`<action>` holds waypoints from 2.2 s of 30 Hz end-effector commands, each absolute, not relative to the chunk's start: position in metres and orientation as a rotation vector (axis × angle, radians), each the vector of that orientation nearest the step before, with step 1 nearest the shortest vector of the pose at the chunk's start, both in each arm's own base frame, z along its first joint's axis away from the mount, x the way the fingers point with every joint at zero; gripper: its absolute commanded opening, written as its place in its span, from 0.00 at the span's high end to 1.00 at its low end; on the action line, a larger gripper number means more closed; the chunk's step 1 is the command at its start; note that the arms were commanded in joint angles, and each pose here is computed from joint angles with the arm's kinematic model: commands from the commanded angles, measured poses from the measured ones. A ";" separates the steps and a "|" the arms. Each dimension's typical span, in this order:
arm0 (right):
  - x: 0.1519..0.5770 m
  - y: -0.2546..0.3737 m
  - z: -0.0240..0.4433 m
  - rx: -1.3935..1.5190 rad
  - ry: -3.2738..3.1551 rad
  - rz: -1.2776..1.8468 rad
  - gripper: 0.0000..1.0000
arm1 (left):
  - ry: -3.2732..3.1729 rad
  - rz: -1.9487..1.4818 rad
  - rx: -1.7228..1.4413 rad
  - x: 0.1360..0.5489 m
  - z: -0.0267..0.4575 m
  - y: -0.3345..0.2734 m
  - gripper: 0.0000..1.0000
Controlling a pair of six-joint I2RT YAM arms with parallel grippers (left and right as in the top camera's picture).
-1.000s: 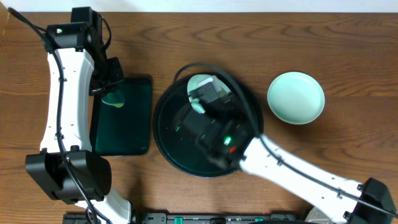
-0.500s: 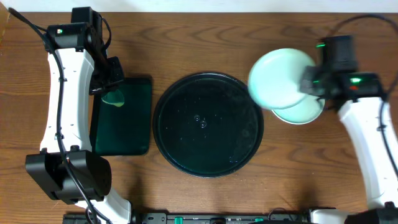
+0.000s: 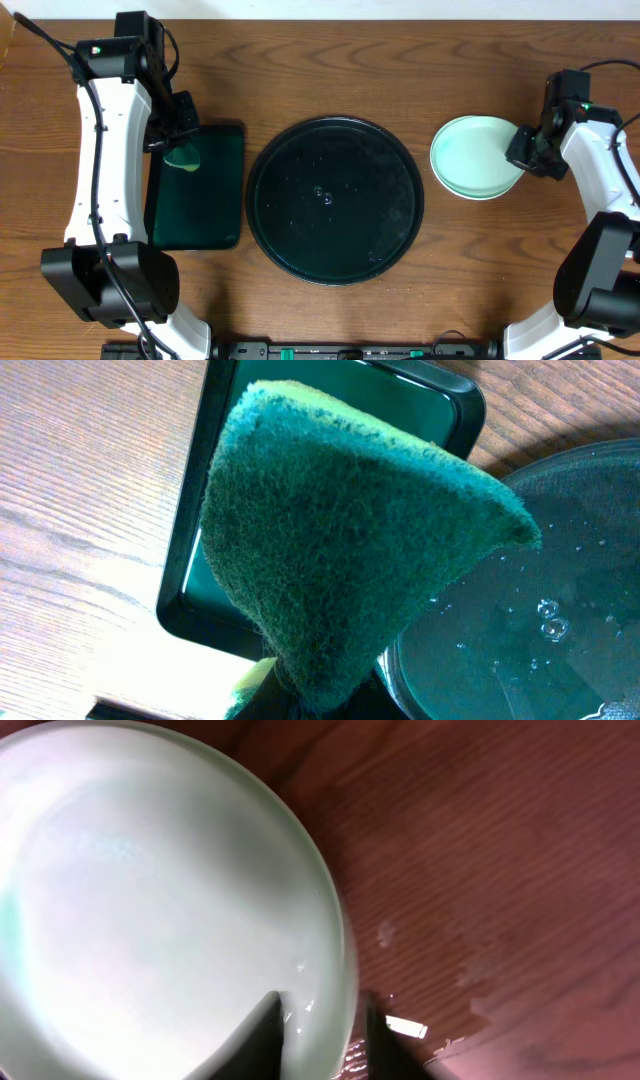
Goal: Clean dirty plates on tray and stack at the side
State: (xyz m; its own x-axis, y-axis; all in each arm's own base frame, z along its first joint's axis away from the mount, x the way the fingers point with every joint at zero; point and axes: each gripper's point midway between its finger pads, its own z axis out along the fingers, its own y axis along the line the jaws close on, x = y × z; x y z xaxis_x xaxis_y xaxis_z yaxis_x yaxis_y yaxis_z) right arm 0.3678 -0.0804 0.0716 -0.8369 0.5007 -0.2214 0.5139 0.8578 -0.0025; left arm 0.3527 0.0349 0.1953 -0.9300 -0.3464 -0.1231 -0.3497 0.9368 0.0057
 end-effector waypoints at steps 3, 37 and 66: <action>0.385 -0.054 0.097 0.608 2.789 0.151 0.26 | 2.996 0.061 -0.488 0.349 0.192 0.037 0.93; 0.371 0.052 0.214 -0.034 2.640 0.220 0.01 | 2.741 0.051 -0.272 0.314 0.197 0.034 0.28; 0.285 0.039 0.326 -0.099 2.304 0.133 0.01 | 2.646 0.048 -0.265 0.305 0.225 0.033 0.27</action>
